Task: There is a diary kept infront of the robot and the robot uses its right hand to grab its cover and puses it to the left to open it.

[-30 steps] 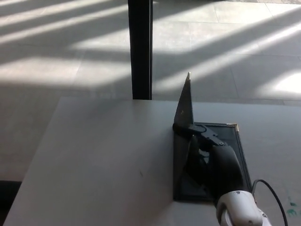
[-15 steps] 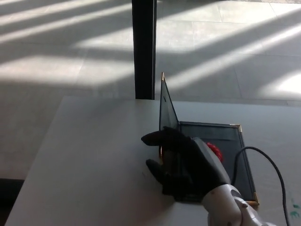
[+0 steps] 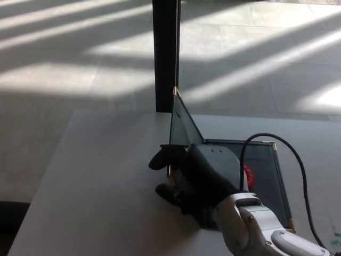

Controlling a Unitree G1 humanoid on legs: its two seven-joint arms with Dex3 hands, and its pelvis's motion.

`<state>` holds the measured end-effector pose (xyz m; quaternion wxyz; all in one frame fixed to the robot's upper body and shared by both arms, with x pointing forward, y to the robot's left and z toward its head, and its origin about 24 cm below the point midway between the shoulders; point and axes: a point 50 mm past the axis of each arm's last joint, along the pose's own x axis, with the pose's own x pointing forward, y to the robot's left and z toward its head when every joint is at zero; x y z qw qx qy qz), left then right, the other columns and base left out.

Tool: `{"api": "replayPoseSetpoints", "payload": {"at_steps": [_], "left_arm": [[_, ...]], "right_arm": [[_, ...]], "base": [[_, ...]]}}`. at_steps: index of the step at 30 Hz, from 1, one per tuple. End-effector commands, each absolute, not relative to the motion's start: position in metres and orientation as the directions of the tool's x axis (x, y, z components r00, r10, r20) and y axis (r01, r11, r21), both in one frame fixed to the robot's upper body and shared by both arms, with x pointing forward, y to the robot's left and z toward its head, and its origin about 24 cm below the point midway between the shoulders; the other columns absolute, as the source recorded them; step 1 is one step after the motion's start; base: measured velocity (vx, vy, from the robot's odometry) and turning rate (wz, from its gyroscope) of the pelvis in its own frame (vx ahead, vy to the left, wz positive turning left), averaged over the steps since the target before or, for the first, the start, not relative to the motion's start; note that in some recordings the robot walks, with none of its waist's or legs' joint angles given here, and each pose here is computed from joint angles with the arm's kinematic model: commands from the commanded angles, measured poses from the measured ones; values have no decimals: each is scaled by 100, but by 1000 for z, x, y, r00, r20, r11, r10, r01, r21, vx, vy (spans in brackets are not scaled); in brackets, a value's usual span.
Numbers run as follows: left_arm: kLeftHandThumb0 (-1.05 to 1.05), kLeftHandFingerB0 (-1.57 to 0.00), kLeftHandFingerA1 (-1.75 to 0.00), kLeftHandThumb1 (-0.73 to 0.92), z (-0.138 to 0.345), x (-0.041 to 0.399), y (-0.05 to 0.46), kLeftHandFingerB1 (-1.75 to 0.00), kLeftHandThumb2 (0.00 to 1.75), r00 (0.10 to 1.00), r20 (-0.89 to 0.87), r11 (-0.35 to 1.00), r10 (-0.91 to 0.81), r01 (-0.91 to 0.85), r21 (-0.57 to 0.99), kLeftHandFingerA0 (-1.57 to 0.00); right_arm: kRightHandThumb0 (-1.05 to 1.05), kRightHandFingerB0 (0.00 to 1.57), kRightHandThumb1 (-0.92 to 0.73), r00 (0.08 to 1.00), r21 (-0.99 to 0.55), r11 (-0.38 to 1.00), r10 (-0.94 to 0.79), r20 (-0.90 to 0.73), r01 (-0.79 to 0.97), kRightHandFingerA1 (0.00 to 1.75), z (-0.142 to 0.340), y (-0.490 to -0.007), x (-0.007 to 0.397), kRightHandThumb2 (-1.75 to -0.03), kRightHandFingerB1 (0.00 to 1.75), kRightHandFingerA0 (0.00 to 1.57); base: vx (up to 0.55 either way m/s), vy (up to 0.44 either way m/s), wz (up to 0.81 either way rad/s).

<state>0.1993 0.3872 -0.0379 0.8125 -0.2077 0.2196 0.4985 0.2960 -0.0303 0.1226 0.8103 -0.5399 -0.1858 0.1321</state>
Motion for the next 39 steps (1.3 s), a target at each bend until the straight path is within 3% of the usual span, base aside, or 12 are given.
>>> {"api": "replayPoseSetpoints", "payload": {"at_steps": [1,2,5,6,16,18,21,26,28,37,38,39], "left_arm": [[-80,-22,-121,92,-14,218,397,-88,97,439,-516,502,735,-865,-19,-26],[-77,-25,-93,92,-14,222,394,-72,135,454,-514,526,727,-850,-7,-45],[-77,-24,-93,91,-14,229,388,-72,135,472,-513,545,717,-839,-10,-45],[-81,-22,-118,92,-13,232,386,-85,98,478,-515,550,711,-835,-15,-23],[-77,-29,-116,92,-6,261,365,-91,96,520,-510,595,685,-803,-18,-29],[-80,-23,-112,92,-7,261,365,-86,97,541,-506,623,672,-782,-8,-27],[-79,-31,-112,92,-8,263,362,-91,93,537,-512,613,670,-790,-27,-27],[-79,-31,-113,92,-10,262,360,-91,94,538,-517,614,666,-789,-31,-31],[-80,-31,-114,92,-12,262,358,-92,93,535,-521,607,665,-794,-40,-30],[-80,-31,-112,92,-18,255,359,-87,95,523,-535,607,664,-795,-24,-30],[-72,-33,-89,86,-19,255,358,-75,132,523,-538,605,661,-795,-30,-46],[-72,-33,-89,86,-20,254,358,-75,132,525,-541,606,657,-795,-36,-46]], "right_arm": [[-60,77,-65,880,-956,-271,474,-33,110,64,99,-53,330,-59,59,83],[-61,75,-67,868,-960,-259,495,-37,106,67,100,-36,328,-61,58,87],[-61,72,-68,847,-959,-249,531,-19,134,68,100,-28,325,-60,55,88],[-62,75,-67,837,-961,-234,548,-5,148,68,100,-22,323,-59,56,89],[-68,79,-67,808,-951,-273,588,-43,148,66,102,13,319,-61,60,94],[-72,85,-67,793,-942,-296,607,-57,159,67,101,21,319,-61,60,103],[-71,79,-63,775,-939,-326,620,-123,112,69,102,27,319,-60,58,103],[-66,74,-59,733,-940,-341,647,-210,31,72,99,30,319,-59,56,105],[-64,88,-57,711,-938,-347,665,-227,26,68,97,31,318,-57,59,108],[-58,61,-70,552,-965,-255,796,-248,-65,64,94,53,288,-61,55,83],[-61,59,-70,543,-966,-248,804,-243,-66,67,96,55,287,-62,57,80],[-61,59,-70,531,-970,-234,814,-234,-69,67,99,58,285,-62,57,80]], "base": [[0,0,0],[0,0,7],[0,0,0],[0,0,0],[0,0,0],[0,0,0],[0,0,0],[0,0,0],[0,0,0],[0,0,0],[0,0,0],[0,0,0]]}}
